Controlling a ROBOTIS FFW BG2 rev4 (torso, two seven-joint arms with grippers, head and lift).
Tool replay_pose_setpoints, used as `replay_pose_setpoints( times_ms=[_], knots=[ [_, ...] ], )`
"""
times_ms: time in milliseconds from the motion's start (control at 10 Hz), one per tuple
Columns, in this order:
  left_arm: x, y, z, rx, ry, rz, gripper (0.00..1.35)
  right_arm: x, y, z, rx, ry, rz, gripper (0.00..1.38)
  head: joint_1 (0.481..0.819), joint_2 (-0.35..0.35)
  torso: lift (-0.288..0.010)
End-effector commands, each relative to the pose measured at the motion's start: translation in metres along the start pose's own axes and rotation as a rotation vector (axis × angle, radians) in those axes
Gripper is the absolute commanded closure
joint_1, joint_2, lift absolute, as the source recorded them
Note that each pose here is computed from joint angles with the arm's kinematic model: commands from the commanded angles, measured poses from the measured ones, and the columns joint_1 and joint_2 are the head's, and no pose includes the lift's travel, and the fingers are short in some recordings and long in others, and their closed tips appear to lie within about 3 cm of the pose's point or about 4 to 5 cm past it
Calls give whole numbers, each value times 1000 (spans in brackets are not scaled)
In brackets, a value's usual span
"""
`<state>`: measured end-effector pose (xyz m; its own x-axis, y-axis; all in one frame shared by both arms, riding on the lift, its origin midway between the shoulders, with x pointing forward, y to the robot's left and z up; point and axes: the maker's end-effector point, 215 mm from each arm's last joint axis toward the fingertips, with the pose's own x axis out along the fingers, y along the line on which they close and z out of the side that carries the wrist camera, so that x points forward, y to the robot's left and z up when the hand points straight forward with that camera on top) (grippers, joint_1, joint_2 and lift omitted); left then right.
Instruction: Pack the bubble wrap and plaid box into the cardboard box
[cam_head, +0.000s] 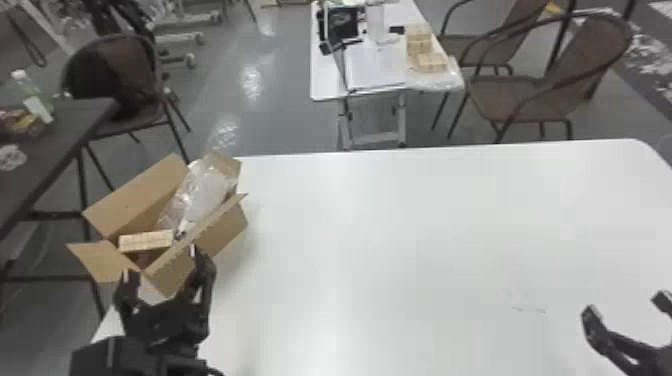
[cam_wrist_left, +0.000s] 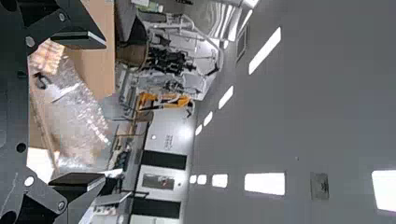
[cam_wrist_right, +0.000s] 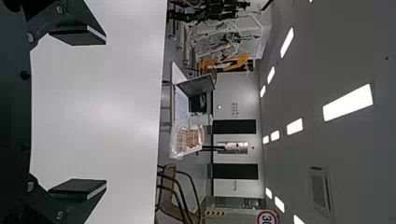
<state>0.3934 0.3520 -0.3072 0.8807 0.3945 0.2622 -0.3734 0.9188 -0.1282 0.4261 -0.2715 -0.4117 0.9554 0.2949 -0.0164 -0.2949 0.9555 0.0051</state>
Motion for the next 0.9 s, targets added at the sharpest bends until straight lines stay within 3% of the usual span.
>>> replay_pose_setpoints(
  times_ms=[0, 200, 400, 600, 800],
  knots=[
    [-39, -22, -31, 72, 89, -80, 280, -7, 7, -2, -47, 1, -17, 205, 695, 111, -89],
    [-70, -43, -60, 102, 167, -180, 280, -21, 31, -14, -128, 22, -31, 205, 695, 61, -89],
    [-70, -46, -65, 108, 175, -196, 280, -20, 40, -17, -123, 20, -58, 205, 695, 47, -89],
    [-70, -48, -67, 103, 181, -202, 282, -9, 55, -17, -67, -1, -40, 205, 695, 62, -89],
    [-70, -50, -67, 103, 179, -206, 282, -8, 54, -16, -73, -2, -48, 205, 695, 79, -89]
  ],
)
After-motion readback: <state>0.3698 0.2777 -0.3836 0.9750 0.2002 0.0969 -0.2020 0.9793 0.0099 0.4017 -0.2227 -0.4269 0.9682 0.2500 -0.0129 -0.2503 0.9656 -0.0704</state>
